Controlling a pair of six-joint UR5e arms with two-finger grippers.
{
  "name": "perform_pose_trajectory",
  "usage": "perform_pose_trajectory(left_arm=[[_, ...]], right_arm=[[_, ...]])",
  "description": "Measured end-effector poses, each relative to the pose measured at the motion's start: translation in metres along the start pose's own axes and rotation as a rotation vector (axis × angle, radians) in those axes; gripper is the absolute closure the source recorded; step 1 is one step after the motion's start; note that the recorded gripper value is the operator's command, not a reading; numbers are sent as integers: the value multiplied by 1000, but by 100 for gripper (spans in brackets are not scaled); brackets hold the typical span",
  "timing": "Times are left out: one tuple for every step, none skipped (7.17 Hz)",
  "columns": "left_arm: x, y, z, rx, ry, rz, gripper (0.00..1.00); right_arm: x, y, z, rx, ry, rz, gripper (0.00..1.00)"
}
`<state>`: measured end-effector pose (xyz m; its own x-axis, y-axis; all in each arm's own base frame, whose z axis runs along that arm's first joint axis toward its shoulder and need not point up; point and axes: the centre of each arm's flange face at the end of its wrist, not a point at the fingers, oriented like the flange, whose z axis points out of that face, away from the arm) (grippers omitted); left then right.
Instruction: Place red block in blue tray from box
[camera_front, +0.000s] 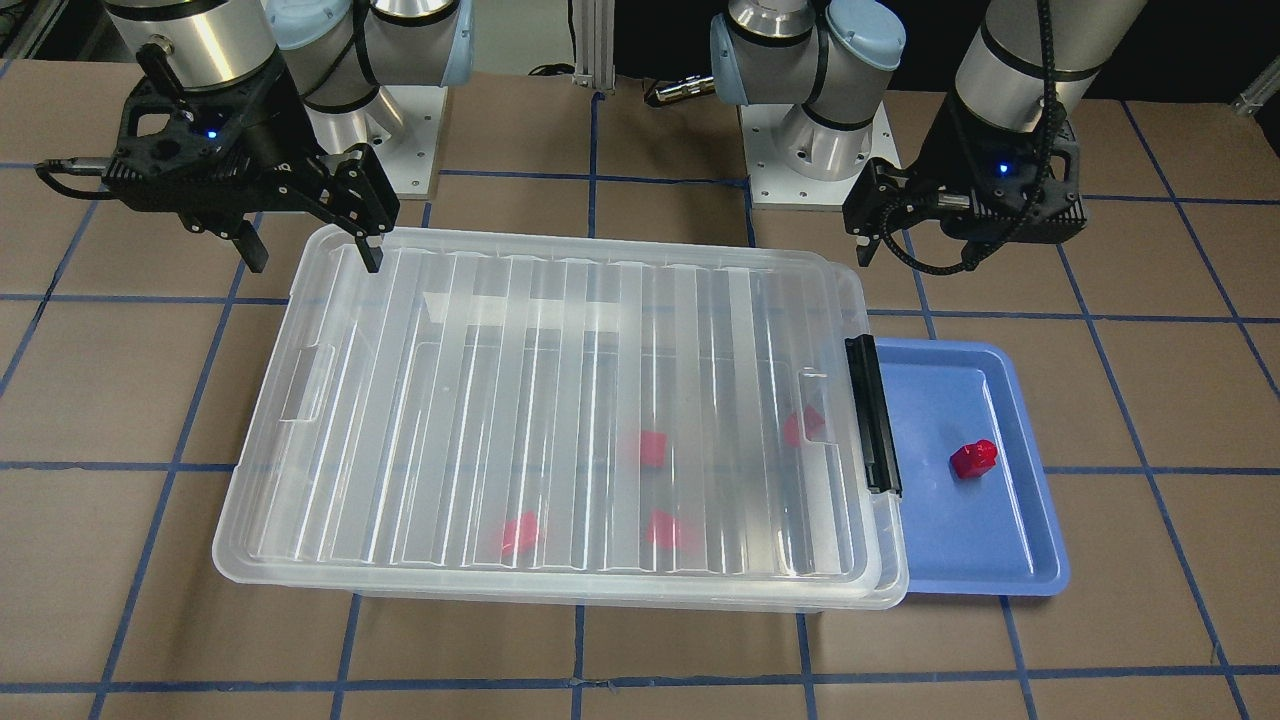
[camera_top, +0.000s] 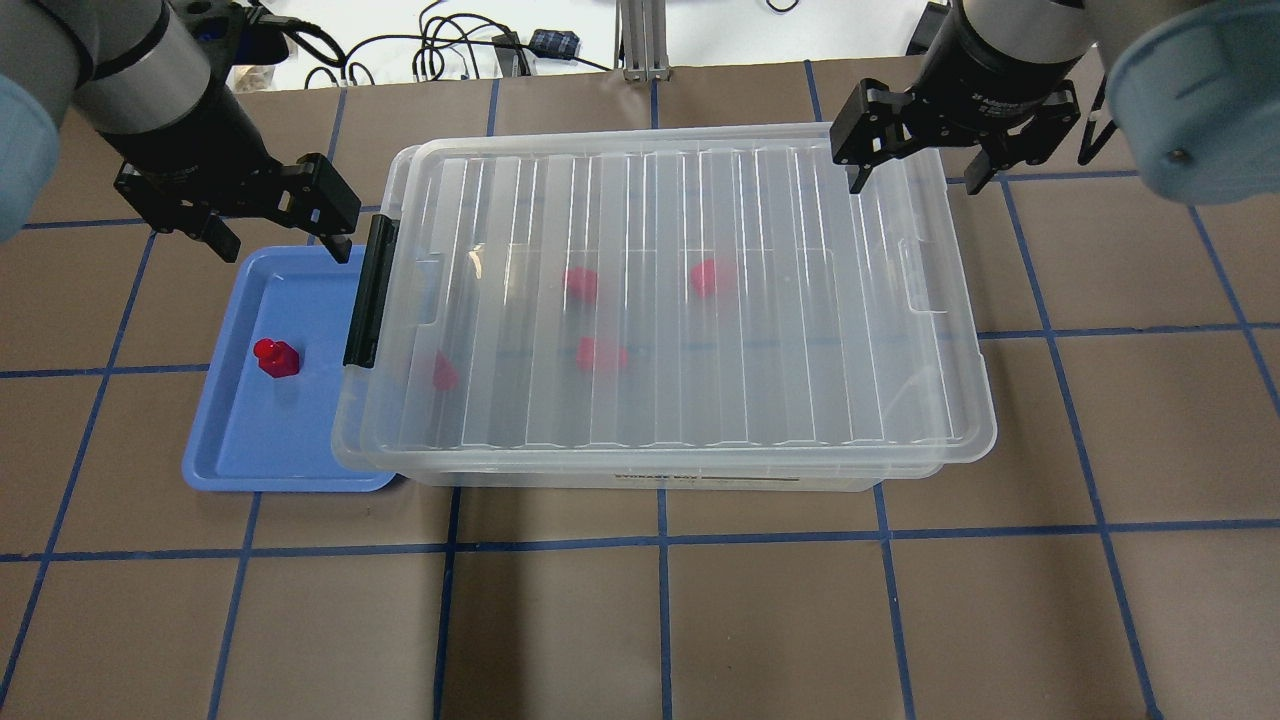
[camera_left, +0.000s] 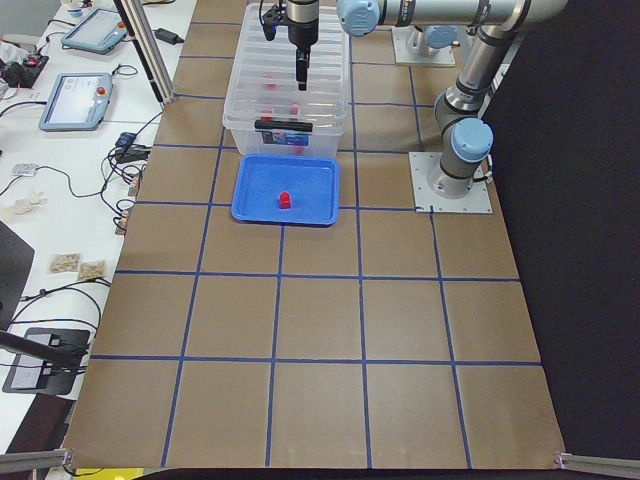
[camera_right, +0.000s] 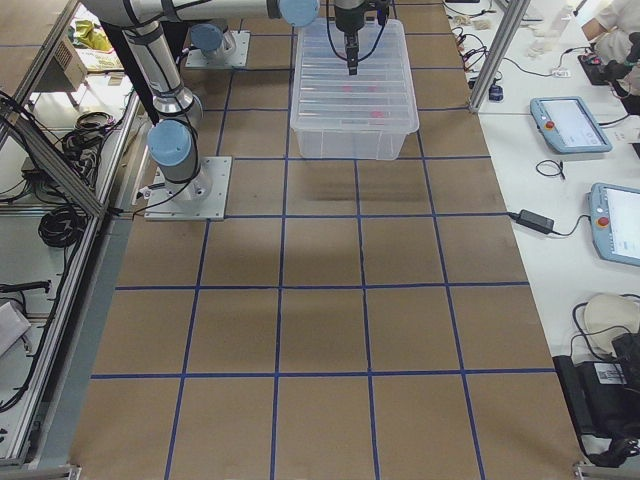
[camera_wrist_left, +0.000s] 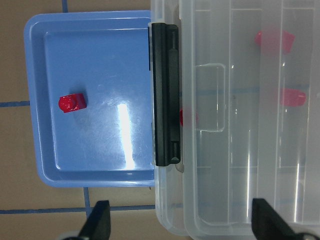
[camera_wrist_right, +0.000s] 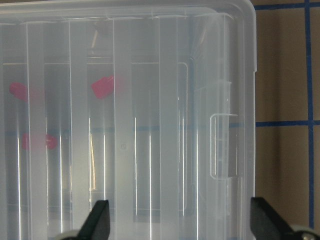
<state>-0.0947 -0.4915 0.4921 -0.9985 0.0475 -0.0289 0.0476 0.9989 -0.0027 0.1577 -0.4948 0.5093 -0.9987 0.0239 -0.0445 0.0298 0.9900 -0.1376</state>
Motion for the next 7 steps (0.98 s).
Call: perform_pose_trajectory(left_arm=[[0, -1, 1, -1, 0, 3, 0], [0, -2, 2, -3, 1, 2, 0], [0, -3, 3, -3, 1, 0, 0], [0, -3, 3, 0, 0, -1, 0], [0, -3, 3, 0, 0, -1, 0], [0, -3, 4, 0, 1, -1, 0], [0, -3, 3, 0, 1, -2, 0]], right_arm=[[-1, 0, 0, 2, 9, 0, 0], [-1, -1, 1, 3, 12, 0, 0], [-1, -1, 1, 4, 14, -1, 0], [-1, -1, 1, 4, 14, 0, 0], [-1, -1, 1, 4, 14, 0, 0], [-1, -1, 1, 3, 14, 1, 0], [-1, -1, 1, 2, 13, 1, 0]])
